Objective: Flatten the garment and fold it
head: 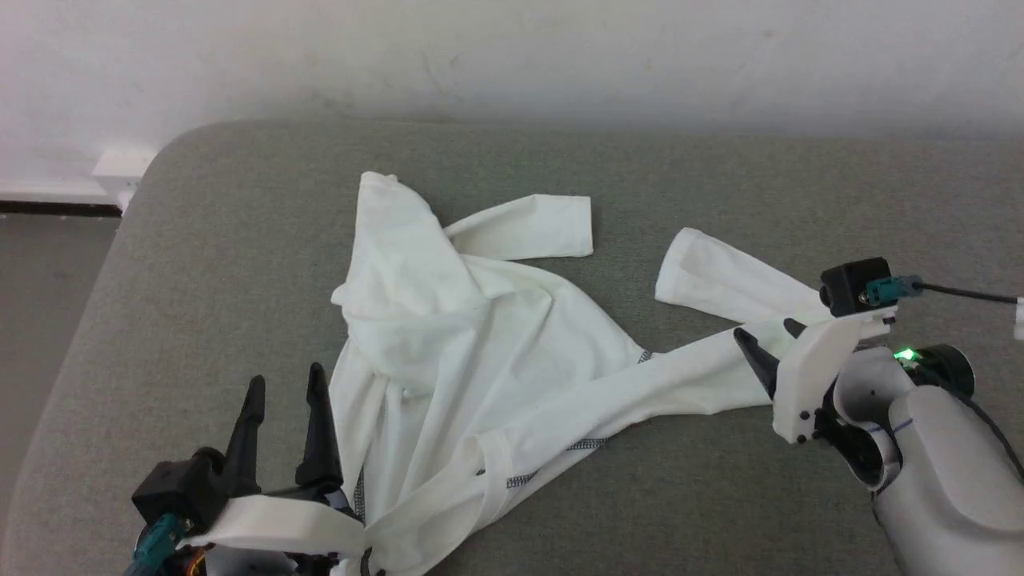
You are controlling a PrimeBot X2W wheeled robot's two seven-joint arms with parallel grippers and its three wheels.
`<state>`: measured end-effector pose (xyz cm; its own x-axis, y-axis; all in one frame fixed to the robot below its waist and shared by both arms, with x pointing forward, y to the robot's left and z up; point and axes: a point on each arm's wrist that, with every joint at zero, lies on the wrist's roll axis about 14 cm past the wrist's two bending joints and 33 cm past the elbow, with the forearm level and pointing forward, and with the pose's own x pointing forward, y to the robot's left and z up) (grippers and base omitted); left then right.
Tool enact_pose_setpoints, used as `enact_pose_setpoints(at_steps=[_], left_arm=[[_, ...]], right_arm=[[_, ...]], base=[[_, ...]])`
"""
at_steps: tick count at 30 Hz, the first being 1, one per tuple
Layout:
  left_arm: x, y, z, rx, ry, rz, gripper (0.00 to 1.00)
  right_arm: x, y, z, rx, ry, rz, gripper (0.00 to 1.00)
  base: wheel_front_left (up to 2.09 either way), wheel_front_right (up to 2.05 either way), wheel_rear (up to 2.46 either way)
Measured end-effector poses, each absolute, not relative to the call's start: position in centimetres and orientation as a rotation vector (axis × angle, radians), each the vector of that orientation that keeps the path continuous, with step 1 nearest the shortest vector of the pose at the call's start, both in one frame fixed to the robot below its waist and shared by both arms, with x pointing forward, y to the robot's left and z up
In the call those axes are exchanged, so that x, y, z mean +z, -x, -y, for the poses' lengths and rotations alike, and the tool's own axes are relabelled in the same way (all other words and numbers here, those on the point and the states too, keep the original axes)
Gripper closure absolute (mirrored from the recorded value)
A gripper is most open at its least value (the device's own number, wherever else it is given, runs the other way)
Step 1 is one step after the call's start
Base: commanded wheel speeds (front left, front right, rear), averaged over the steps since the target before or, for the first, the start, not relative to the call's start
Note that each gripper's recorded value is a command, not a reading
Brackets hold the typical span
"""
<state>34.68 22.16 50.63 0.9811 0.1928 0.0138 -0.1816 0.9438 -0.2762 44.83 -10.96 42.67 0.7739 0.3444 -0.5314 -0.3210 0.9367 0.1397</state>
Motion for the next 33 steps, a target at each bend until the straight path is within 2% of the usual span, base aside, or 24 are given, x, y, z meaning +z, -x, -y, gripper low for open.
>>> enact_pose_setpoints(at_steps=[10,11,12,13,14,17,19,27,30,33], left_arm=[[49.6,-34.7,-24.1,0.269,0.276,0.031,0.0],[49.4,-34.5,-24.3,0.277,0.276,0.027,0.0],[49.3,-34.5,-24.5,0.284,0.274,0.024,0.0],[49.1,-34.4,-24.6,0.291,0.273,0.02,0.0],[49.0,-34.3,-24.7,0.294,0.272,0.016,0.0],[48.8,-34.3,-25.0,0.302,0.272,0.014,0.0],[48.6,-34.4,-25.0,0.302,0.267,0.011,0.0],[49.4,-34.8,-24.2,0.257,0.269,0.037,0.0],[49.6,-34.7,-23.7,0.236,0.268,0.04,0.0],[49.9,-34.7,-23.2,0.213,0.266,0.048,0.0]], right_arm=[[37.1,-45.9,9.8,0.416,0.084,-0.911,0.0],[36.8,-46.0,9.7,0.416,0.08,-0.939,0.14],[36.6,-46.0,9.6,0.416,0.077,-0.969,0.63],[36.4,-46.0,9.6,0.417,0.079,-0.992,0.96],[36.4,-46.1,9.5,0.418,0.073,-1.007,1.0],[36.7,-46.4,9.4,0.419,0.063,-0.992,1.0],[37.5,-47.0,9.2,0.421,0.04,-0.923,1.0],[46.3,-50.3,9.0,0.417,-0.039,-0.482,1.0],[48.2,-49.6,9.8,0.413,-0.035,-0.408,1.0],[48.0,-47.7,11.3,0.399,-0.02,-0.403,1.0]], base=[[0.0,0.0,0.0],[0.0,0.0,0.0],[0.0,0.0,0.0],[0.0,0.0,0.0],[0.0,0.0,0.0],[0.0,0.0,0.0],[0.0,0.0,0.0],[0.0,0.0,0.0],[0.0,0.0,0.0],[0.0,0.0,0.0]])
